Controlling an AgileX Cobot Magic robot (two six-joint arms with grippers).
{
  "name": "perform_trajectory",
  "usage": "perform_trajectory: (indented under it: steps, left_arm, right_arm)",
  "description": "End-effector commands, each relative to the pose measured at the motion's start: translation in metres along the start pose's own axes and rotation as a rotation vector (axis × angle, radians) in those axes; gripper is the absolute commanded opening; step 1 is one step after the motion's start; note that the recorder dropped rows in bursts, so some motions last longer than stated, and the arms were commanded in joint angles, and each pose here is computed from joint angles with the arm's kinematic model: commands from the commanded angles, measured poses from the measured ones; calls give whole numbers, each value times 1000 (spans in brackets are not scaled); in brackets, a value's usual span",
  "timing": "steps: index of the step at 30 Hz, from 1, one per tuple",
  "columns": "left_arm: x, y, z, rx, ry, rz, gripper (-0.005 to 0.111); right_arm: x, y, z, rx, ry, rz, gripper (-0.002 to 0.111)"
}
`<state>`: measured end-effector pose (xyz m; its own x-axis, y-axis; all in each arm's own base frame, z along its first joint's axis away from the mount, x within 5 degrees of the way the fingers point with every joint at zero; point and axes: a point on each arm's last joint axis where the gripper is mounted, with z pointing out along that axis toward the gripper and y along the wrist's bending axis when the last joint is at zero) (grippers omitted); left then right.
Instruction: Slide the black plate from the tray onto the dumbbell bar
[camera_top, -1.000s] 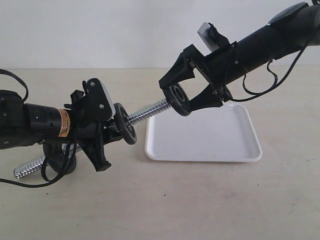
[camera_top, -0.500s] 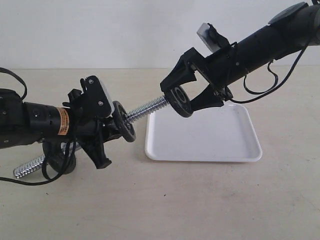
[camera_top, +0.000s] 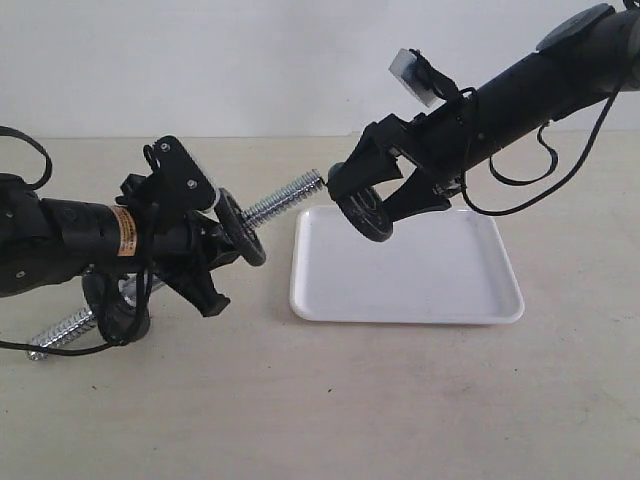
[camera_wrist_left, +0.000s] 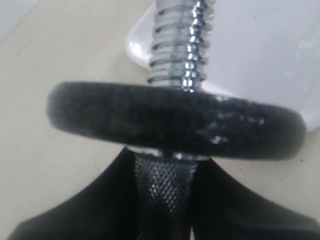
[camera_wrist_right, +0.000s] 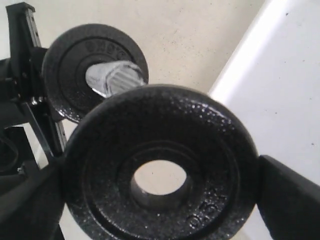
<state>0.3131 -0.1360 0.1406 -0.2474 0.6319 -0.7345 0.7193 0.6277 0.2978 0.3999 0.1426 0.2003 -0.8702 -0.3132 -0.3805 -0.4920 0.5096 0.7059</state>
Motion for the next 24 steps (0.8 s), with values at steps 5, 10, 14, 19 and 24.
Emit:
perform_trajectory:
  steps: [5,10,14,19,24]
  left_arm:
    - [-25,18,-12,-138,-160,-273,4]
    - [-23,18,-12,-142,-137,-252,4]
    - [-21,20,-12,-159,-128,-334,4]
    - [-17,22,-12,-184,-88,-431,4]
    - [-14,24,-12,-208,-73,-520,4]
  right_arm:
    - [-5,14,-9,-41,-36,-80,0]
    - [-5,14,-9,-41,-36,-95,0]
    - [-5,14,-9,-41,-36,-95,0]
    - [-5,14,-9,-41,-36,-95,0]
    - [-5,14,-9,-41,-36,-99,0]
